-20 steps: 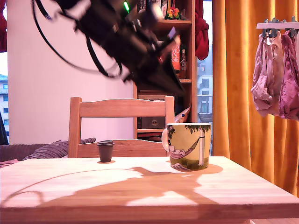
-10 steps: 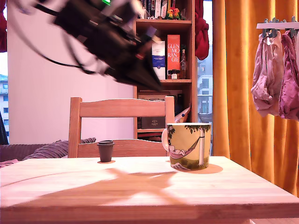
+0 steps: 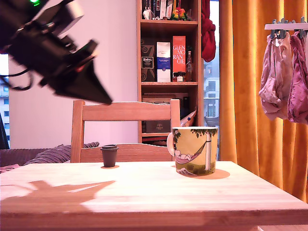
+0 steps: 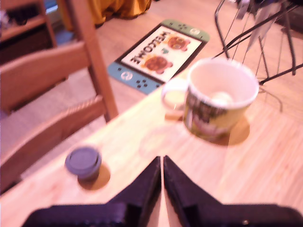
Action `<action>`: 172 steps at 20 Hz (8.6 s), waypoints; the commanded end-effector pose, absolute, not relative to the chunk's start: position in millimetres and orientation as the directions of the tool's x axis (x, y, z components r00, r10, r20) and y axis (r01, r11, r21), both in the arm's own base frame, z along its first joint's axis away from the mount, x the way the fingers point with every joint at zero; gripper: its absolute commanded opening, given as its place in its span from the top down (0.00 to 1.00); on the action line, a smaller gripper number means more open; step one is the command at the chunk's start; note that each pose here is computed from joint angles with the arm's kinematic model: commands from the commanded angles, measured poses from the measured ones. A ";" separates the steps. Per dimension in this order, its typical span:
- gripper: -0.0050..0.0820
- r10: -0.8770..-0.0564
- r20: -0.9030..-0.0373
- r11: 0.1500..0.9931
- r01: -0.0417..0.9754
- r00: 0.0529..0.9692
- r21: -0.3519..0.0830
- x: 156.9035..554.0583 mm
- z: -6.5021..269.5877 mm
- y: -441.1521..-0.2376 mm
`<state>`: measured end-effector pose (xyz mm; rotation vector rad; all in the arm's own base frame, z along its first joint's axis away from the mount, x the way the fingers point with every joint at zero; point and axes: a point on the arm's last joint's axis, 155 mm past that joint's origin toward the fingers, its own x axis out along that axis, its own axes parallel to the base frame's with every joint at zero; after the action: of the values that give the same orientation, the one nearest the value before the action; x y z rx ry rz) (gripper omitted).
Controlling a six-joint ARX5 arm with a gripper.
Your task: Pick up the coffee capsules on the table and drop them inside the coffee cup
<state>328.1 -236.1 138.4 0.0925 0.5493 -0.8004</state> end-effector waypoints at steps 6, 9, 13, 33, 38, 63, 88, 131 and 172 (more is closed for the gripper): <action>0.97 -0.595 -0.559 0.751 0.647 0.577 -0.133 314.7 102.3 -205.5; 0.97 -0.567 -0.597 0.769 0.624 0.568 -0.137 304.8 78.2 -193.4; 0.97 -0.532 -0.606 0.793 0.599 0.591 -0.112 306.5 72.2 -185.8; 0.43 -0.492 -0.576 0.832 0.547 0.653 -0.090 323.8 80.0 -168.6; 0.26 -0.568 -0.495 0.785 0.614 0.658 -0.084 327.9 99.9 -183.8; 0.27 -0.634 -0.379 0.734 0.679 0.674 -0.021 374.1 47.3 -212.7; 0.27 -0.628 -0.407 0.734 0.678 0.663 -0.027 427.3 34.6 -231.7; 0.76 -0.637 -0.493 0.736 0.658 0.592 -0.161 383.6 105.6 -222.1; 0.76 -0.777 -0.510 0.526 0.826 0.369 -0.202 359.9 175.2 -397.2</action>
<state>360.6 -392.6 190.6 0.0840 0.5680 -1.0267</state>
